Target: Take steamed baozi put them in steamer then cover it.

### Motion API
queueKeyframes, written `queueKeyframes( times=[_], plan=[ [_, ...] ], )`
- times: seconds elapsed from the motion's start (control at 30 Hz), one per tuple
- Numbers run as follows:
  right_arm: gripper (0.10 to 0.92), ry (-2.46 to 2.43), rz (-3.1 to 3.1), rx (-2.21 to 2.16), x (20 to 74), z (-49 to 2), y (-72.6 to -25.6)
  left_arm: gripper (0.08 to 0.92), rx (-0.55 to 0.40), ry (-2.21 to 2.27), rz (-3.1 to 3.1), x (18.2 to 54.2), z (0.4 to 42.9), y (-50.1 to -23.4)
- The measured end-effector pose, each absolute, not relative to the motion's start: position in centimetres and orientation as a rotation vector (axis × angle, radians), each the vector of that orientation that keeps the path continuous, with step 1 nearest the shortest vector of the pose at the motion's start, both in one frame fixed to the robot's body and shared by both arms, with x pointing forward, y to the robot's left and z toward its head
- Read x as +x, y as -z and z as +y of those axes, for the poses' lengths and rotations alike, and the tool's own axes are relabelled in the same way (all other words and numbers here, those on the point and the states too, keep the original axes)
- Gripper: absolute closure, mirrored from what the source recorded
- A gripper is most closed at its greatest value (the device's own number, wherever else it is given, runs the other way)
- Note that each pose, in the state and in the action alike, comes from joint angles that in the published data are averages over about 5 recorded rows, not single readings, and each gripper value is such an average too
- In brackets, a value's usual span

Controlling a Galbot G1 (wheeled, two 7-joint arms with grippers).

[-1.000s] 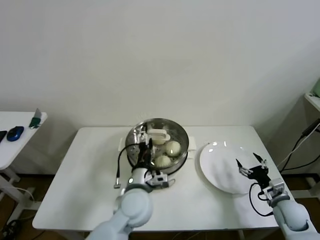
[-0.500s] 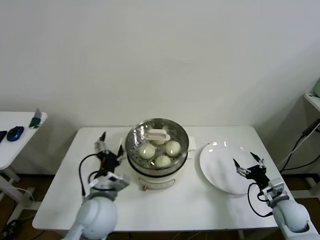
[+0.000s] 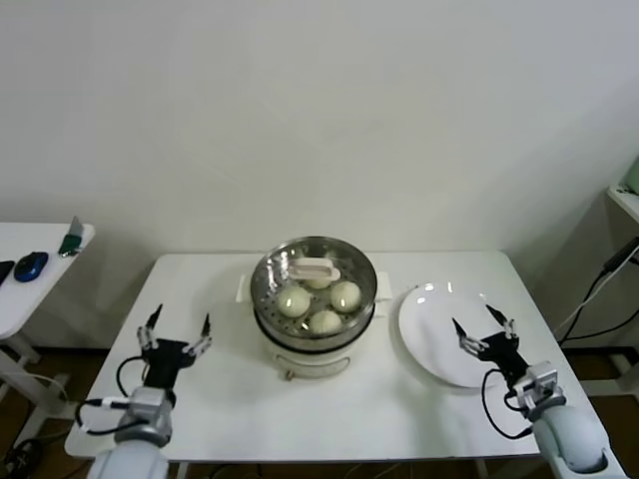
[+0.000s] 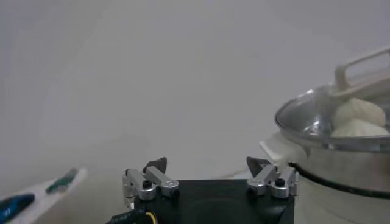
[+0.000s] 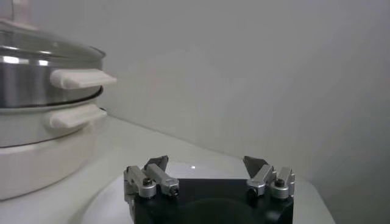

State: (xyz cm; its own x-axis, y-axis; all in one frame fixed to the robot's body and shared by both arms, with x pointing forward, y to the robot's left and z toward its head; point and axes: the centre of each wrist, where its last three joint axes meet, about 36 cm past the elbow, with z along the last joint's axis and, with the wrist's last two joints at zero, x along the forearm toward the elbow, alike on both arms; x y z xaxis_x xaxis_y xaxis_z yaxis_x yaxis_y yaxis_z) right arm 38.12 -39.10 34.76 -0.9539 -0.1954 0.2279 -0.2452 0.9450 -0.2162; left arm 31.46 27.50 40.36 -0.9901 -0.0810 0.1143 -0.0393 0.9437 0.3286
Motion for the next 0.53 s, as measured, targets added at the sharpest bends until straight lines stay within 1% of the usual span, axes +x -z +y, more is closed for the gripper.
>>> queueKeyframes(
  times=[0.2,0.53],
  plan=[
    [0.200,-0.319,-2.921,0.345,37.3,-38.5,-34.2,0.177,0.128,0.377,-3.035,30.2,28.7,-38.5],
    [0.200,-0.275,-2.949,0.361,36.3,-38.4,-33.9,0.177,0.156,0.301,-3.079,29.0,29.5,-37.3]
  ],
)
